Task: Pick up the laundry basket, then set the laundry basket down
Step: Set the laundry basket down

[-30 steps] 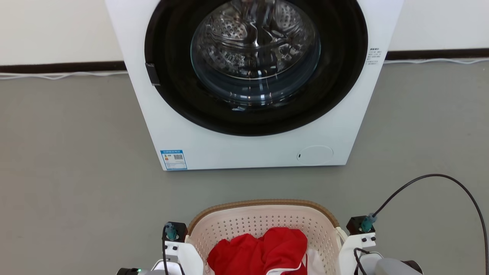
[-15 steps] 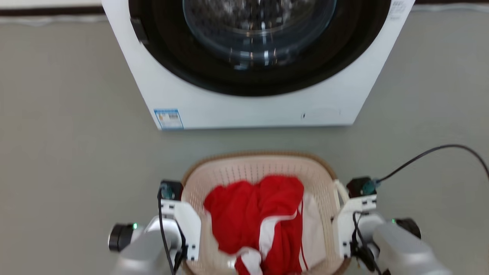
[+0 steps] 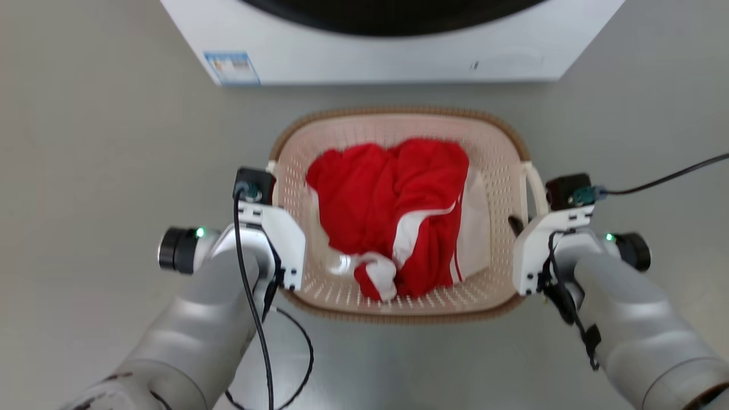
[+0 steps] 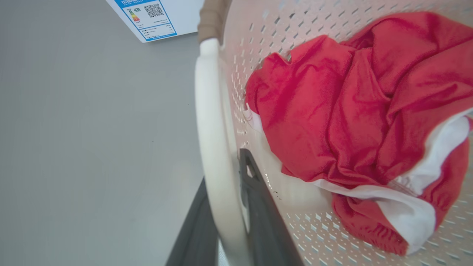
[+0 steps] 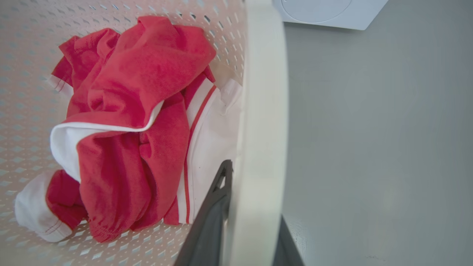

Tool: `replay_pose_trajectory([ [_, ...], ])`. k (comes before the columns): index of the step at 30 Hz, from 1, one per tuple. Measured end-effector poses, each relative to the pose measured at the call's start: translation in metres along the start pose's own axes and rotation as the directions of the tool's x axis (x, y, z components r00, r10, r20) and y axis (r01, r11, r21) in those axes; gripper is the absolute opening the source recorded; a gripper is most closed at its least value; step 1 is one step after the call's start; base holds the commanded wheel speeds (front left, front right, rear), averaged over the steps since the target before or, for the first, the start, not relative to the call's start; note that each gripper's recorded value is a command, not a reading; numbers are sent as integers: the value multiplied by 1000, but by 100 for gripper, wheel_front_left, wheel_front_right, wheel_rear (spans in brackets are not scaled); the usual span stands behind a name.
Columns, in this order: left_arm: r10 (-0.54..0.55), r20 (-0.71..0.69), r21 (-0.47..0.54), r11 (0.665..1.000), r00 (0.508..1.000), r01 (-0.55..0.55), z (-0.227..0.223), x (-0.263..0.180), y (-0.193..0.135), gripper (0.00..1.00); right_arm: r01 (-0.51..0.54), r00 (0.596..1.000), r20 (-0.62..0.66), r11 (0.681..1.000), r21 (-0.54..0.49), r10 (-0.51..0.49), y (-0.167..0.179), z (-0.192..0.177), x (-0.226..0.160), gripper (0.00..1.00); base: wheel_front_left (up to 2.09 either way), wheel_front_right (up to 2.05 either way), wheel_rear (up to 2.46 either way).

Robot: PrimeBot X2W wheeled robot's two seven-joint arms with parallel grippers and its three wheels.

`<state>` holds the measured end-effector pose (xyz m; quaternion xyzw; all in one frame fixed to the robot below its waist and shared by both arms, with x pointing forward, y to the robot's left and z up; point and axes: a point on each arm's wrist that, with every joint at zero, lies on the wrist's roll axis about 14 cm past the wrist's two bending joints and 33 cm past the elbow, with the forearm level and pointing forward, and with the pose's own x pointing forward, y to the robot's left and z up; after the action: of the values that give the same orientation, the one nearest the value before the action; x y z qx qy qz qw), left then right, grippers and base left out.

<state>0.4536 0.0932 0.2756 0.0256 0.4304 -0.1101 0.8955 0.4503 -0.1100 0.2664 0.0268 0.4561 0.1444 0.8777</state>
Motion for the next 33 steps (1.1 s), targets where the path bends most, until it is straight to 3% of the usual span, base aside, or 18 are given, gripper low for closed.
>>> replay_pose_trajectory([
  [22,9,-44,-18,1000,999,-10,-13,111,20,0,1,999,-52,1000,-4,-1,-36,-12,112,0,0,0,0],
  [33,-6,-70,-28,1000,998,4,-34,133,20,0,1,996,-88,1000,13,0,-40,-38,132,0,0,0,0],
])
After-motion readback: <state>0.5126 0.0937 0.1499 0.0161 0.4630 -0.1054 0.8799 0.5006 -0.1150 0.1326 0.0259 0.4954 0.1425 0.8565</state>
